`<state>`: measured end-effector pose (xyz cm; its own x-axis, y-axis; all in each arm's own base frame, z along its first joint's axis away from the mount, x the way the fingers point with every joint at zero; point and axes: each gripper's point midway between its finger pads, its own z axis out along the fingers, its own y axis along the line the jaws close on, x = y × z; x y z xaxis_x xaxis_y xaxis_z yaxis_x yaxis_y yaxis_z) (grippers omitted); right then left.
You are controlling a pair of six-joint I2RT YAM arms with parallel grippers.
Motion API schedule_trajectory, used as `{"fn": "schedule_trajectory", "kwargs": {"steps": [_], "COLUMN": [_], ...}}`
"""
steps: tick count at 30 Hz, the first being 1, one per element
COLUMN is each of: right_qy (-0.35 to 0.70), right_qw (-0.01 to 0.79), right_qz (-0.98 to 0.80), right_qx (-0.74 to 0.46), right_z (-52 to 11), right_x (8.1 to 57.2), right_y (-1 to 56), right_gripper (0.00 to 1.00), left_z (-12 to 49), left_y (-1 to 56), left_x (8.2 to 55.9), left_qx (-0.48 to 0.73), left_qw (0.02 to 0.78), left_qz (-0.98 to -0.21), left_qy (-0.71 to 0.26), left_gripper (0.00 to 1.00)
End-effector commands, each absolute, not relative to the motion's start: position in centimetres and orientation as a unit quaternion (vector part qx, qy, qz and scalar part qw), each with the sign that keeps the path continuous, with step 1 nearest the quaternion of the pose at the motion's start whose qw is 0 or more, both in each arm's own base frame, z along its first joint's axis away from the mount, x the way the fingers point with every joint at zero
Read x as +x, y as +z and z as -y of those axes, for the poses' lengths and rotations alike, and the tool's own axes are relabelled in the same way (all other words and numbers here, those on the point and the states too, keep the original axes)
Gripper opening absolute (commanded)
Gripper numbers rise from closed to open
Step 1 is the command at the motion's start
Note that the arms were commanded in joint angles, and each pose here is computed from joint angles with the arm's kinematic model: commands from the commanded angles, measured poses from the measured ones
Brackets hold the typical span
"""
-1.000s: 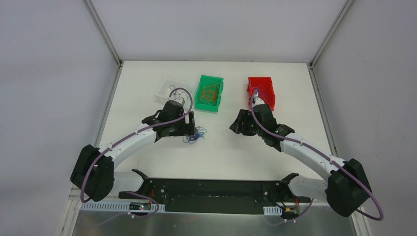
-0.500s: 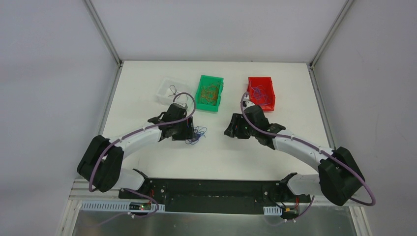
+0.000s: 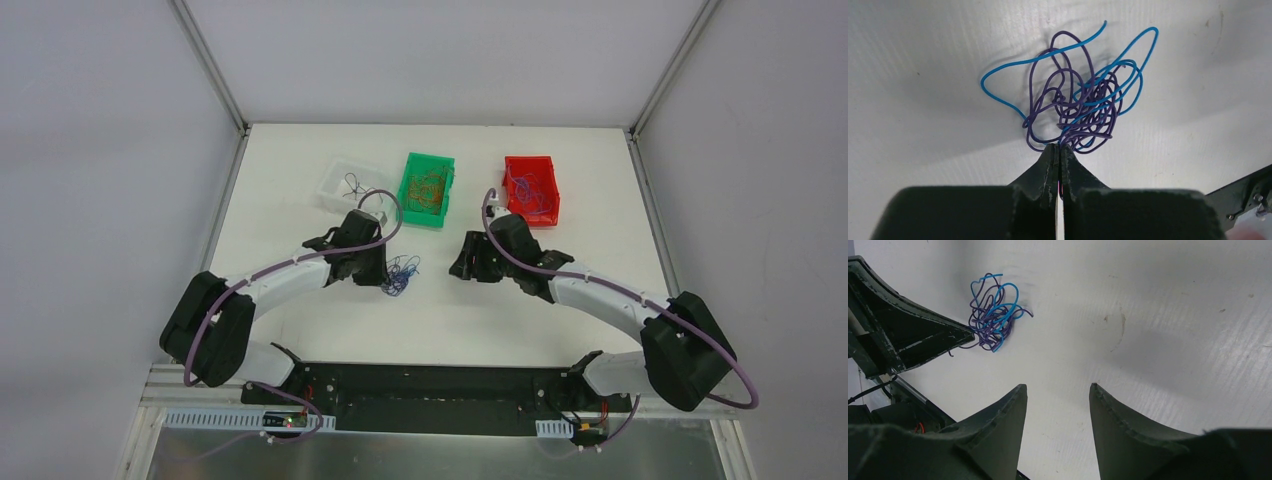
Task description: Untangle the cables
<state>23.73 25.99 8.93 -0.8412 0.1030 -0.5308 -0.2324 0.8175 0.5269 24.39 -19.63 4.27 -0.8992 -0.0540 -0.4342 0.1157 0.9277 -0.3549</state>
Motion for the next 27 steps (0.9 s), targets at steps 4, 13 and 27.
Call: {"fn": "schedule_trajectory", "kwargs": {"steps": [4,13,27], "right_qy": [0.334,0.332,0.328], "right_qw": [0.299,0.305,0.299], "right_qz": [-0.893,-0.892,-0.896], "right_qx": [-0.035,-0.026,-0.024], "right_z": [-27.8,-27.4,-27.0], "right_x": [24.9,24.9,24.3], "right_y": [11.5,11.6,11.3], "right_gripper": [0.52,0.52,0.52], "left_z": [23.1,26.6,24.8], "left_y": [8.8,11.0,10.2], "left_x": [23.9,21.4,21.6], "left_qx": [0.095,0.177,0.163], "left_qw": [0.242,0.237,0.259], "left_qz": [-0.923,-0.893,-0.905], "left_qy": [-0.283,-0.339,-0.295], "left_gripper": [0.0,0.0,0.53]}}
